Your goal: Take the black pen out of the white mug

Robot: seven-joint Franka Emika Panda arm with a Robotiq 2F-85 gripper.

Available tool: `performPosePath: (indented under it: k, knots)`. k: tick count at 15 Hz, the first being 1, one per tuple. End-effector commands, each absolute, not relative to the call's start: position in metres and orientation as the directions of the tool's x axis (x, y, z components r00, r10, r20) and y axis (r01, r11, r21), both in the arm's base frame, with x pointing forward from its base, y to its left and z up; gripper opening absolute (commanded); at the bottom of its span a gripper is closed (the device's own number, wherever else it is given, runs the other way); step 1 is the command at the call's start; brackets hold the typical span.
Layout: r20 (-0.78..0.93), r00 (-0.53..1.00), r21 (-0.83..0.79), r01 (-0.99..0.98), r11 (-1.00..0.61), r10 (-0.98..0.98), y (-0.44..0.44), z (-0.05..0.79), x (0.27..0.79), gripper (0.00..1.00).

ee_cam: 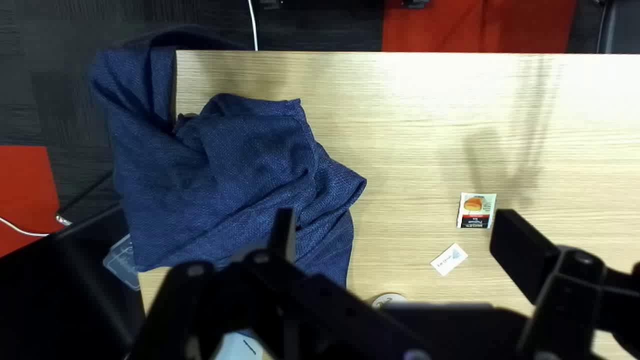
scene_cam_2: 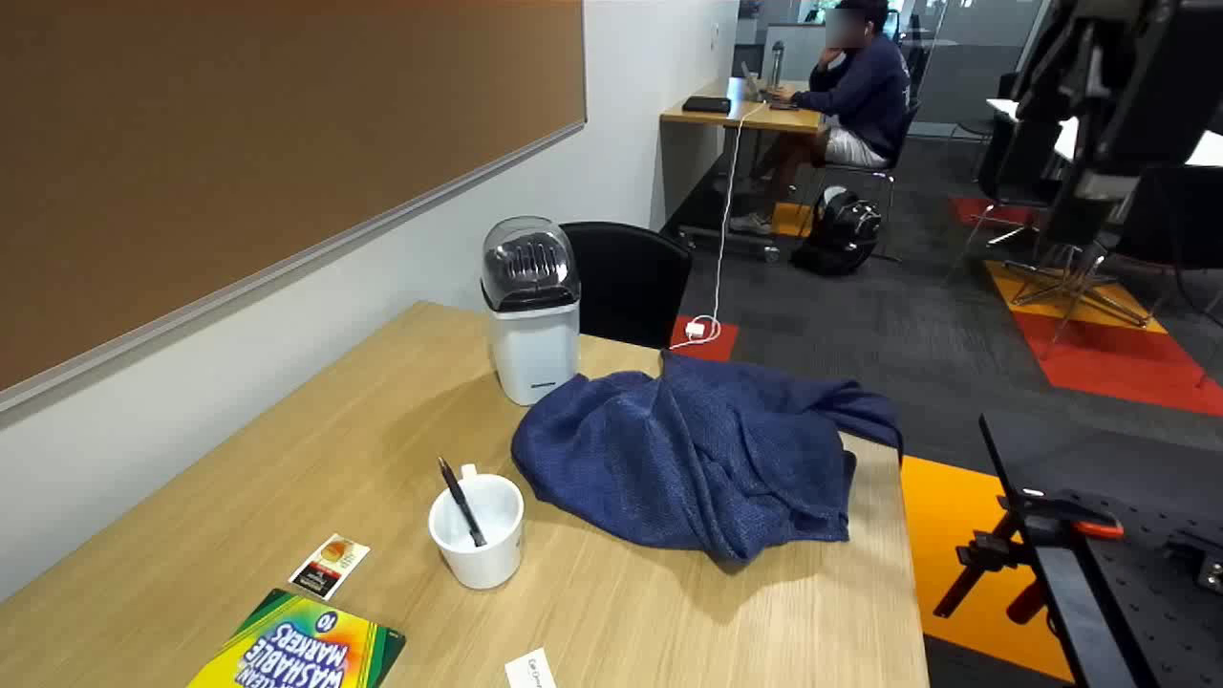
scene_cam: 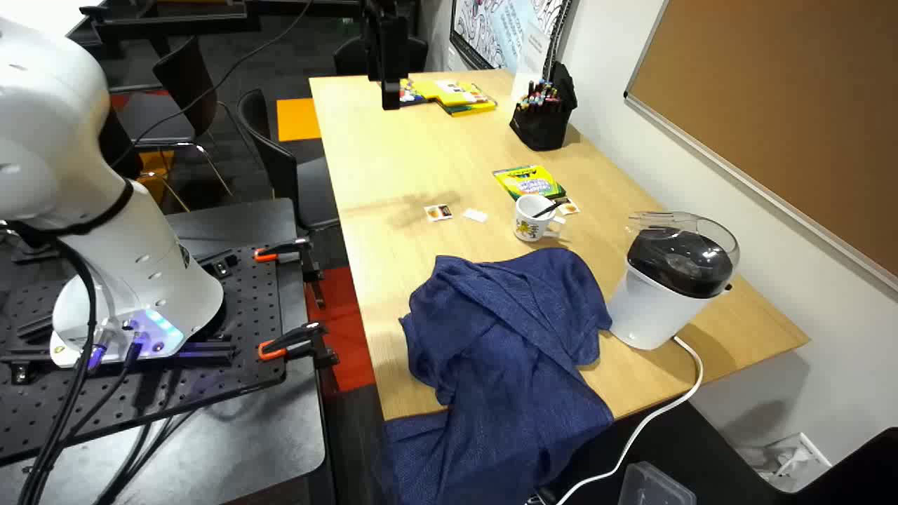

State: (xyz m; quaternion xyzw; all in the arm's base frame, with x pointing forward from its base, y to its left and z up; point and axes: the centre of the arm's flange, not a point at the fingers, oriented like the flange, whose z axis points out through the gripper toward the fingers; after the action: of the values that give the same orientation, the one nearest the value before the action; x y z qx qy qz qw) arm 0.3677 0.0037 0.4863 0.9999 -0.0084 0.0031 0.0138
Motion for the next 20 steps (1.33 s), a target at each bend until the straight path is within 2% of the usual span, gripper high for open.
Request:
performPosePath:
  k: [1, 12, 20]
  knots:
    - [0.006, 1.0, 0.028, -0.017, -0.999, -0.017, 0.004, 0.486, 0.368, 1.0]
    - [0.03, 0.999, 0.039, -0.021, -0.999, -0.02, 0.007, 0.484, 0.37, 1.0]
    - [0.211, 0.965, 0.004, -0.162, -0.987, -0.157, 0.038, 0.461, 0.432, 1.0]
